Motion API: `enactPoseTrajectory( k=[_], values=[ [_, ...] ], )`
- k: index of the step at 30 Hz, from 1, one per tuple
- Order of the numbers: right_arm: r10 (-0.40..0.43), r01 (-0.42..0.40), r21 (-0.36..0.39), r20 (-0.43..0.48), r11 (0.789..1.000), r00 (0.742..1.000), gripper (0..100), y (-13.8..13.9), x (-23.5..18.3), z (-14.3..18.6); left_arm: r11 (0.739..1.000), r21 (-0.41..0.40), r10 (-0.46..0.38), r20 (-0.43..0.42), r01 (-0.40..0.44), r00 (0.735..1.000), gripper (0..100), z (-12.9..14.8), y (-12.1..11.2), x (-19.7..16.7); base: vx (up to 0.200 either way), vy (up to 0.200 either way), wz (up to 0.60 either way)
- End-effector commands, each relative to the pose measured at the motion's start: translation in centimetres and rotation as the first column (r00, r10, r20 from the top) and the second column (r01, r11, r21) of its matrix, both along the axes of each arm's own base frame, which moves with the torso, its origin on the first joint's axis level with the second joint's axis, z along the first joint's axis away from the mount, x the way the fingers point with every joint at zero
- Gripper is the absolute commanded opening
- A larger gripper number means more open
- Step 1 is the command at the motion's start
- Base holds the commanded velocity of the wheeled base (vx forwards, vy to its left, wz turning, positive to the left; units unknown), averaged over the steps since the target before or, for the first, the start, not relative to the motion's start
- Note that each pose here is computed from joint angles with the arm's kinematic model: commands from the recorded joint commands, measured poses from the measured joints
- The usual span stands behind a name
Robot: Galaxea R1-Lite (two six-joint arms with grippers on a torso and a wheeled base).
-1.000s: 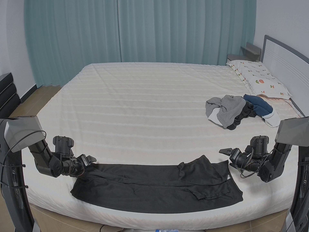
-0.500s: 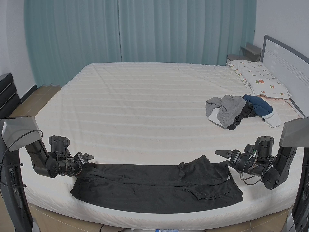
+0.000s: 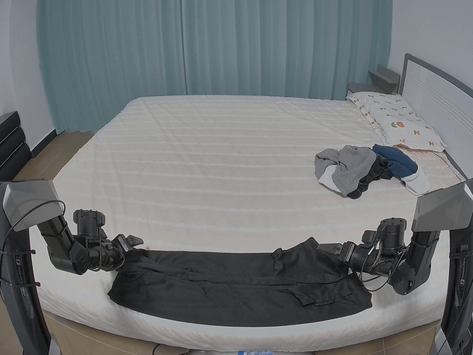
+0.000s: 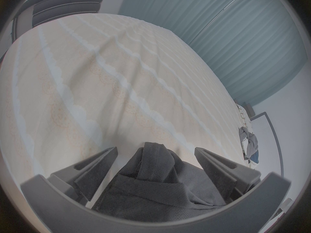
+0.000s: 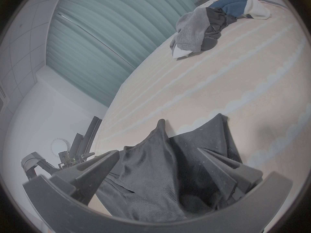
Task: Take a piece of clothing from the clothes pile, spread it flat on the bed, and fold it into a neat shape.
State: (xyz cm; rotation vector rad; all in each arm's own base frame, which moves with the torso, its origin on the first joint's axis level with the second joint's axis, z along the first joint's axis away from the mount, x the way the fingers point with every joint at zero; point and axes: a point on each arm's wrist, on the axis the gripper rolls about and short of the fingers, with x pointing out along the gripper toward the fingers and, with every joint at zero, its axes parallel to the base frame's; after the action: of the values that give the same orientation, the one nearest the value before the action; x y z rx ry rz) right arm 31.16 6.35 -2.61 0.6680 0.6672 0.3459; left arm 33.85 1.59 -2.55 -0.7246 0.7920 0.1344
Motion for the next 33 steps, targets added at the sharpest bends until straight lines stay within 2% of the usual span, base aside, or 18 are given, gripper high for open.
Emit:
enactPoseTrajectory(
  k=[1, 4, 5, 17, 21, 33],
  values=[
    [0.016, -0.016, -0.002, -0.015, 1.000, 1.000, 100, 0.5, 0.3, -0.9, 1.000, 0.000, 0.000, 0.000, 0.000, 1.000, 100, 0.0, 0.0, 0.0, 0.000, 0.000, 0.00],
    [0.019, -0.019, -0.004, -0.028, 1.000, 0.999, 100, 0.6, 0.3, -1.4, 1.000, 0.000, 0.000, 0.000, 0.000, 1.000, 100, 0.0, 0.0, 0.0, 0.000, 0.000, 0.00],
    [0.020, -0.020, -0.006, -0.031, 1.000, 0.999, 0, 0.6, 0.3, -1.5, 1.000, 0.000, 0.000, 0.000, 0.000, 1.000, 100, 0.0, 0.0, 0.0, 0.000, 0.000, 0.00],
    [0.029, -0.030, -0.037, -0.039, 0.999, 0.999, 0, 0.2, -1.1, -1.0, 1.000, 0.003, -0.003, 0.000, 0.003, 1.000, 100, -0.1, 0.0, 0.0, 0.000, 0.000, 0.00],
    [0.045, -0.048, -0.082, -0.038, 0.995, 0.998, 0, -0.4, -2.3, -0.9, 1.000, 0.002, -0.004, -0.004, 0.004, 1.000, 100, -0.1, 0.0, -0.2, 0.000, 0.000, 0.00],
    [0.032, -0.033, -0.099, -0.012, 0.995, 0.999, 0, -1.5, -3.4, -0.8, 1.000, 0.005, -0.005, -0.004, 0.005, 1.000, 100, -0.1, 0.0, -0.2, 0.000, 0.000, 0.00]
  ],
)
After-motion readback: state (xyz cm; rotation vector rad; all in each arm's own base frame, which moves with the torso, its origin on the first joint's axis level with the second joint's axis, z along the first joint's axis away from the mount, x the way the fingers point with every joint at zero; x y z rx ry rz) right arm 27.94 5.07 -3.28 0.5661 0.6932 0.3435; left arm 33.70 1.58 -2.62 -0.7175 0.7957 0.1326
